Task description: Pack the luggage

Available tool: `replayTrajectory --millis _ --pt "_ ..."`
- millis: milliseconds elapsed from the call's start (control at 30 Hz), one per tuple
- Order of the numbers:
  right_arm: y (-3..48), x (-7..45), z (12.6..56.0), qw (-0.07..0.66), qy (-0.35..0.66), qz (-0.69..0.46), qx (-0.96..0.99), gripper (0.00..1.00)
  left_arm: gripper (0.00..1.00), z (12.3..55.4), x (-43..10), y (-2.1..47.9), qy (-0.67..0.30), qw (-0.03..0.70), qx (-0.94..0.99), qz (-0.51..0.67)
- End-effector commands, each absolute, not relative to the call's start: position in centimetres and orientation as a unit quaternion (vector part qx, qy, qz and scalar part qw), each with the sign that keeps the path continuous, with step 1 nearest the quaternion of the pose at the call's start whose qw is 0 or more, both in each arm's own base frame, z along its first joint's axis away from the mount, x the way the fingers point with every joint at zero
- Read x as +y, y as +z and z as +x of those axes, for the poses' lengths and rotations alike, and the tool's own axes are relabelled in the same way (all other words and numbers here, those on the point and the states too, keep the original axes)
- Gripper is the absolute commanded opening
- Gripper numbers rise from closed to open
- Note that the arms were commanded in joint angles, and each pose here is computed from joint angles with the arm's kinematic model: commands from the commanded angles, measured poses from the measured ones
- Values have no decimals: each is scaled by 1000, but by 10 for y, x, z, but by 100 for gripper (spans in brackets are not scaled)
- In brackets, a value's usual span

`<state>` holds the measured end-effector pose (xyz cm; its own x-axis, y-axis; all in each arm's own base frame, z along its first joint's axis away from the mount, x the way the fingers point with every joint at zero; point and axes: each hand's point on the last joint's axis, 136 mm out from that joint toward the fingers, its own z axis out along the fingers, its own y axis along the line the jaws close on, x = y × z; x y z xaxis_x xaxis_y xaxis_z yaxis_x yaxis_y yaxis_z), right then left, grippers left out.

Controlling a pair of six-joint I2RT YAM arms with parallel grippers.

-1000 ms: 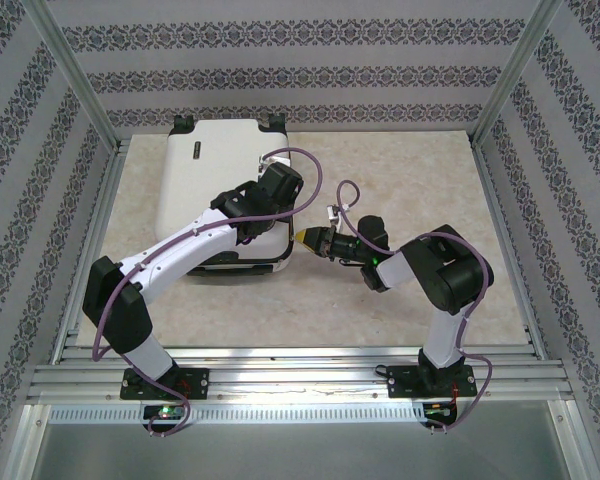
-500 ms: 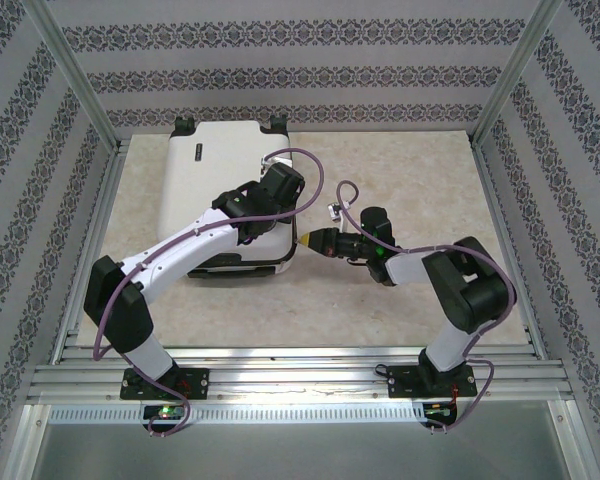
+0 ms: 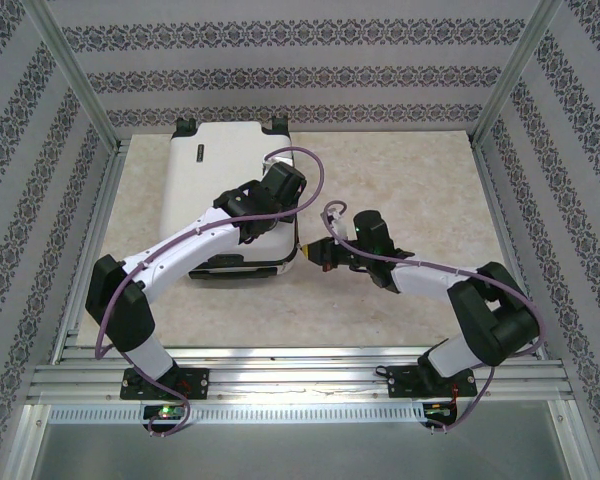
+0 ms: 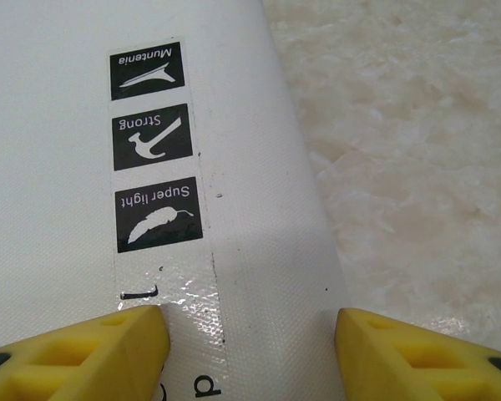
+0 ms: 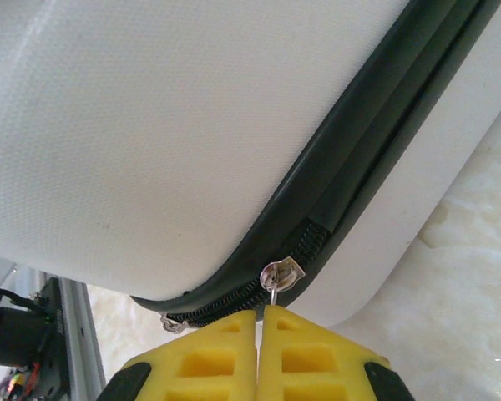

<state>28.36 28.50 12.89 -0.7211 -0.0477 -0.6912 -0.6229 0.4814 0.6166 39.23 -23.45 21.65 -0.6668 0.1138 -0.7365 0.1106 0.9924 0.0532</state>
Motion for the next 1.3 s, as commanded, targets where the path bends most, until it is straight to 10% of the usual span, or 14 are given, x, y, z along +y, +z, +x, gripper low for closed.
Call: replayTrajectory --millis 0,1267 --pt "141 305 211 241 529 -320 748 0 58 371 -218 117 37 261 962 71" --pt "163 357 129 202 577 -459 645 0 57 377 -224 87 -4 247 968 39"
